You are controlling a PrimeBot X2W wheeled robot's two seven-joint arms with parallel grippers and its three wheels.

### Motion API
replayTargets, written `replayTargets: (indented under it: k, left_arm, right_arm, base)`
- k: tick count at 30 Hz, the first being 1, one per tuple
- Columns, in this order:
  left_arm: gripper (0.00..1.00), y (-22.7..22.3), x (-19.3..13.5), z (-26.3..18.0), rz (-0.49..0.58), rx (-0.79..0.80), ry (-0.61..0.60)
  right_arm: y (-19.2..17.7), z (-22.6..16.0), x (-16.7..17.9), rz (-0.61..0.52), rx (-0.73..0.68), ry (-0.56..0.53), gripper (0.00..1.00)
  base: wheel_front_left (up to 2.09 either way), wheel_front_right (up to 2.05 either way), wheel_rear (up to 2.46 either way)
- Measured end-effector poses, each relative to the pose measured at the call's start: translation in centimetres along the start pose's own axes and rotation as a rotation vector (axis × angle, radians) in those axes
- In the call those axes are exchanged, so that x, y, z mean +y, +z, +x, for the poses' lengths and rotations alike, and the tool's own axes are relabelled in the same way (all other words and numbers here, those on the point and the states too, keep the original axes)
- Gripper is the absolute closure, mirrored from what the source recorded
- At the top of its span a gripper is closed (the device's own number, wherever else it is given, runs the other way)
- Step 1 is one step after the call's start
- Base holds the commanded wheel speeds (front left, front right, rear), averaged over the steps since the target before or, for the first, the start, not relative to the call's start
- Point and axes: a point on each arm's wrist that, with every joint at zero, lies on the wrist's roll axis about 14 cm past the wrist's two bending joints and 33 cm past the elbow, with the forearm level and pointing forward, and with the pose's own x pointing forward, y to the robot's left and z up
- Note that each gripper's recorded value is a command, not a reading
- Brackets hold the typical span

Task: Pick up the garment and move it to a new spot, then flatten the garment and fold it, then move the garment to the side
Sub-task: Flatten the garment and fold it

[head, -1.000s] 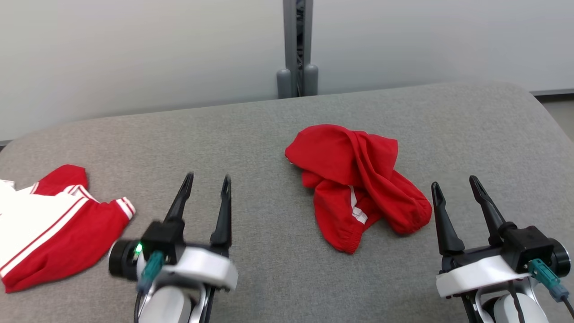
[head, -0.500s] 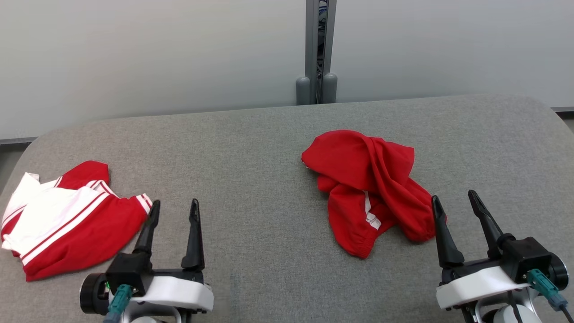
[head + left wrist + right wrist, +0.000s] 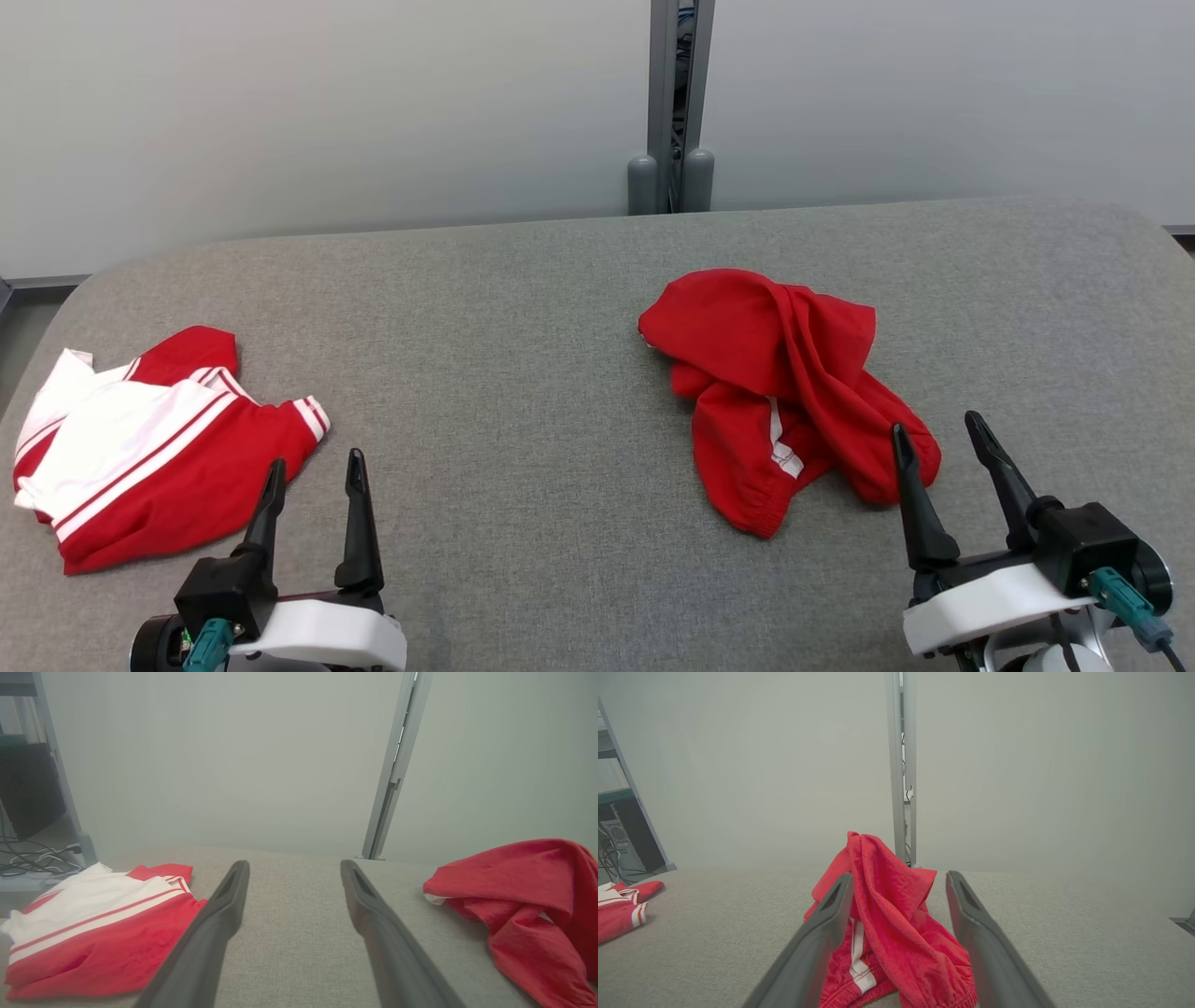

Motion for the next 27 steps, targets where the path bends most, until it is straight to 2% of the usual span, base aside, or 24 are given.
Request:
replayTargets:
  k: [8,11,18,21,24,27]
  left_arm:
    - [0.00,-0.2,0.6,-0.3,0.001,0.006,0.012]
    - [0.00,-0.5,0.4,-0.5,0.000,0.017,0.003]
    - [0.00,-1.8,0.3,-0.9,0.001,0.057,0.000]
    - [0.00,-2.2,0.5,-0.7,0.010,0.069,0.002]
    - [0.00,-2.6,0.9,-0.4,0.012,0.080,0.013]
    - [0.00,-3.0,1.2,-0.3,0.014,0.091,0.020]
  right_arm:
    - [-0.5,0.3,0.5,0.047,0.012,0.009,0.00]
    - [-1.5,0.3,1.3,0.176,0.037,0.010,0.00]
    - [-5.5,1.2,3.7,0.352,0.181,0.035,0.00]
    - [-7.4,1.9,3.8,0.434,0.253,0.013,0.00]
    - [-9.1,2.8,3.4,0.566,0.322,-0.036,0.00]
    - [-10.2,4.0,3.9,0.619,0.366,-0.040,0.00]
  base:
    - [0.00,0.00,0.00]
    - [0.00,0.00,0.00]
    - [0.00,0.00,0.00]
    - [0.00,0.00,0.00]
    - [0.00,0.00,0.00]
    - [0.00,0.00,0.00]
